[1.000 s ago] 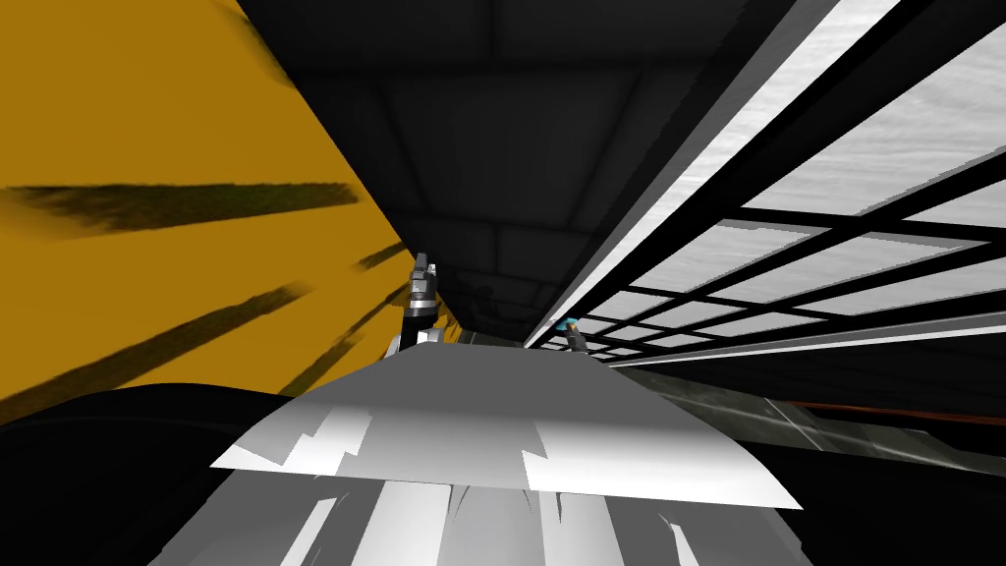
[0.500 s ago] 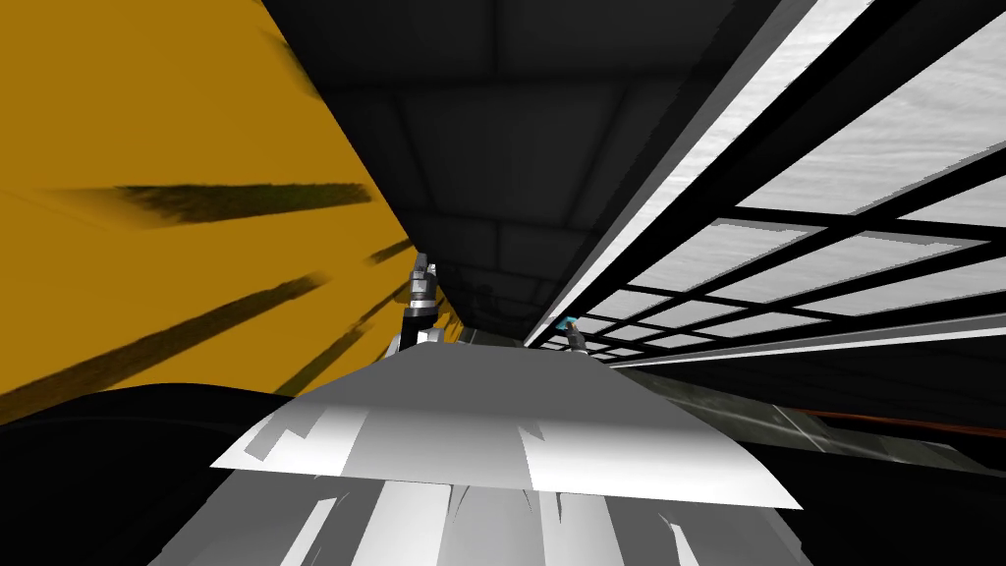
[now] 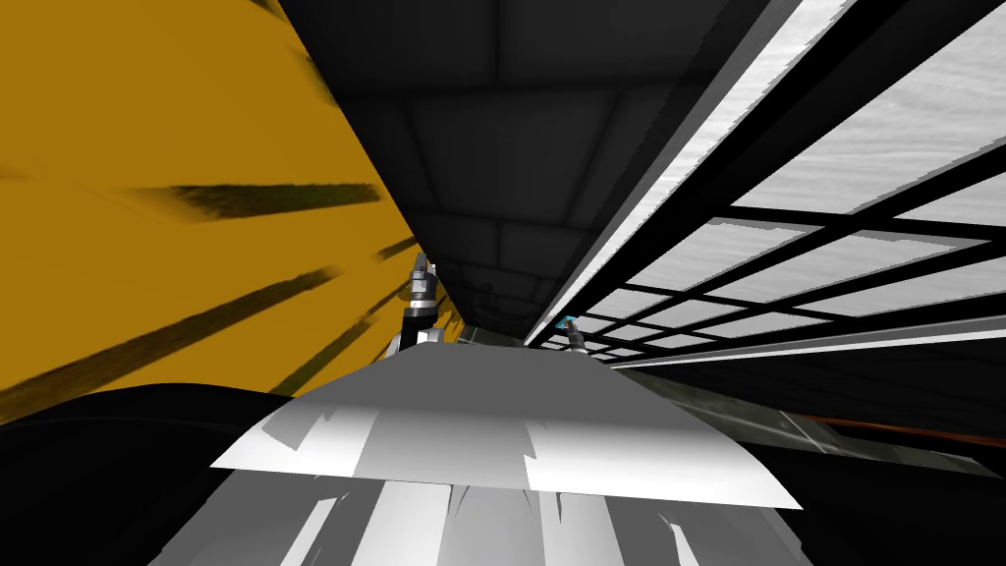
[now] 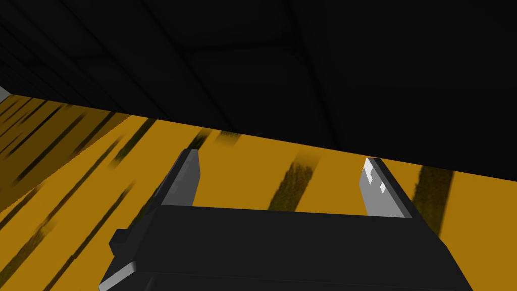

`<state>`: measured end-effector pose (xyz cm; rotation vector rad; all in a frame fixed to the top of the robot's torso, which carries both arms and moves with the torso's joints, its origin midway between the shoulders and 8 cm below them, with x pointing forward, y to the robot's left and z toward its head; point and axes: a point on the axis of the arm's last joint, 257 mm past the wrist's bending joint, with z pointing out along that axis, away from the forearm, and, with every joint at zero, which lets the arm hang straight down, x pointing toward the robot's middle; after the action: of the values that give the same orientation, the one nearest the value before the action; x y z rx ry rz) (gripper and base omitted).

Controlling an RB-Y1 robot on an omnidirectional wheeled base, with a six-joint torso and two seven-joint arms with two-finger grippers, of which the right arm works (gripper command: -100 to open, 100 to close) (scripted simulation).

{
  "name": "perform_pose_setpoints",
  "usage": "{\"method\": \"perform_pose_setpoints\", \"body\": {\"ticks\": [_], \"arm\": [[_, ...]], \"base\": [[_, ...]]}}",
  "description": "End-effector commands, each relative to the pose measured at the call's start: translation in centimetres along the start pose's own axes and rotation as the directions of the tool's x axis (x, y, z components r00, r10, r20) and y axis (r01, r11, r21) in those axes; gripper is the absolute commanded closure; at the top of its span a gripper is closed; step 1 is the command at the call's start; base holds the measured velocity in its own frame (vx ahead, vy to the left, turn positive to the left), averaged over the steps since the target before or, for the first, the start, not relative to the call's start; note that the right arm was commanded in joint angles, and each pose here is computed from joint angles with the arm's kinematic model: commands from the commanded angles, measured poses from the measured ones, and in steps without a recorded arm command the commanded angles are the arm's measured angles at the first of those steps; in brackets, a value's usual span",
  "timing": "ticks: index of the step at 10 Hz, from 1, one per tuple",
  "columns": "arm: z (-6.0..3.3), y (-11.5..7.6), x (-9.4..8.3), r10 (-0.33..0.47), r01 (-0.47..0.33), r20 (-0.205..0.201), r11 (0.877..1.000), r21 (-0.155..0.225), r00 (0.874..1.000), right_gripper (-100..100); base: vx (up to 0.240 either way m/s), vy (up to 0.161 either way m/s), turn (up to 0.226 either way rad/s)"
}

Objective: Pull the door open

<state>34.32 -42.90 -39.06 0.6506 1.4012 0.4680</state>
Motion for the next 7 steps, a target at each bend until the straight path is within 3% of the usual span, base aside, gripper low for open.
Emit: {"method": "perform_pose_setpoints", "body": {"ticks": [1,6,7], "arm": [[0.12,0.21,0.33,0.062,-0.062,0.001,0.998,0.000,0.998,100],[0.60,0.31,0.26,0.197,-0.197,0.015,0.980,0.003,0.980,100],[0.76,0.34,0.24,0.241,-0.241,0.020,0.970,0.003,0.970,100]], "base": [[-0.037,-0.018,0.053],[-0.040,-0.017,0.045],[-0.036,-0.013,0.042]]}}
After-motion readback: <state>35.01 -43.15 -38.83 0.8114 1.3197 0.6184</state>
